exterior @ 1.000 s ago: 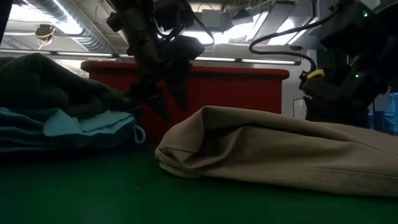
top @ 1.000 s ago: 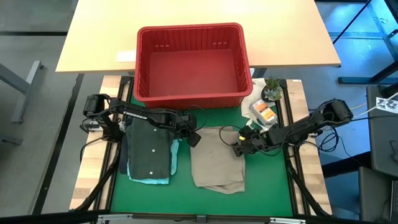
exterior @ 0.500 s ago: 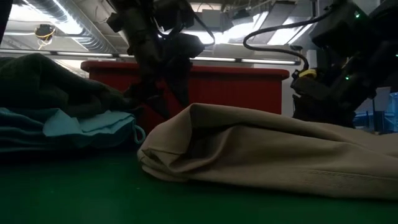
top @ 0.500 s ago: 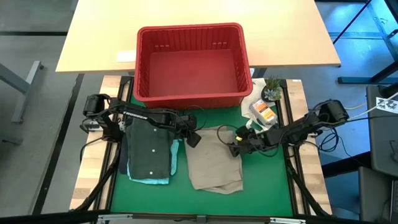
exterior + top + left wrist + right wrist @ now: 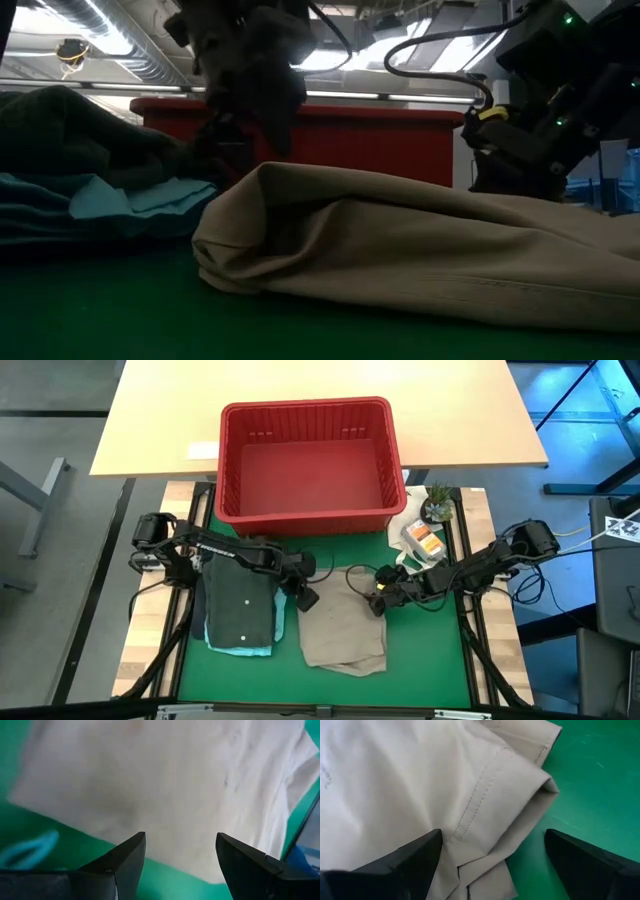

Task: Fold Laundry from Bin
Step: Stack the folded brown shorts on top of the folded green polo shirt

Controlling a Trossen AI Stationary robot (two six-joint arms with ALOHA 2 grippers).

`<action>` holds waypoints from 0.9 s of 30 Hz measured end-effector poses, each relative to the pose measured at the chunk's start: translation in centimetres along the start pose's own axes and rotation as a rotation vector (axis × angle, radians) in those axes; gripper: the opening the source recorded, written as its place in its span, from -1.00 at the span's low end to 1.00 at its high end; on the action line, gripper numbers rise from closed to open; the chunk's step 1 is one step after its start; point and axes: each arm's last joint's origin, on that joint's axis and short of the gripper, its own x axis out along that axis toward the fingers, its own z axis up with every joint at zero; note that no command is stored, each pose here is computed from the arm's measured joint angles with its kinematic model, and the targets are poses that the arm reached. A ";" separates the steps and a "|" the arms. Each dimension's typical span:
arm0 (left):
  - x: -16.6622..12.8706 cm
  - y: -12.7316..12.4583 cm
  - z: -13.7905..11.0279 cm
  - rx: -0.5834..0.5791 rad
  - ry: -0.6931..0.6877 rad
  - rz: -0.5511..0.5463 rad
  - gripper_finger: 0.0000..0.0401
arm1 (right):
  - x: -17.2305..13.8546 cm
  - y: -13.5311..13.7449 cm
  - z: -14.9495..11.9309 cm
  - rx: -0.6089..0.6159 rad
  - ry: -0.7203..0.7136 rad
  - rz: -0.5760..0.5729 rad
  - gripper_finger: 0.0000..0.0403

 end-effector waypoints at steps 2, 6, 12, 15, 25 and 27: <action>0.2 -0.5 -0.8 0.002 0.016 0.001 0.17 | 0.0 0.0 0.0 -0.022 0.000 0.000 0.77; 0.9 -1.4 -2.3 0.032 0.032 0.029 0.17 | 0.0 0.1 0.1 -0.074 0.001 0.016 0.77; 3.2 -1.3 -3.3 0.015 0.053 0.096 0.17 | 0.0 0.5 0.3 -0.143 -0.003 0.069 0.77; 4.4 -0.9 -3.3 0.011 0.064 0.124 0.17 | 0.0 0.6 0.3 -0.168 0.009 0.095 0.77; 5.7 -0.4 -3.0 0.024 0.070 0.145 0.17 | -0.1 1.1 0.3 -0.177 0.048 0.190 0.77; 5.7 -0.4 -3.0 0.024 0.070 0.144 0.17 | 0.1 1.3 0.3 -0.172 0.048 0.221 0.77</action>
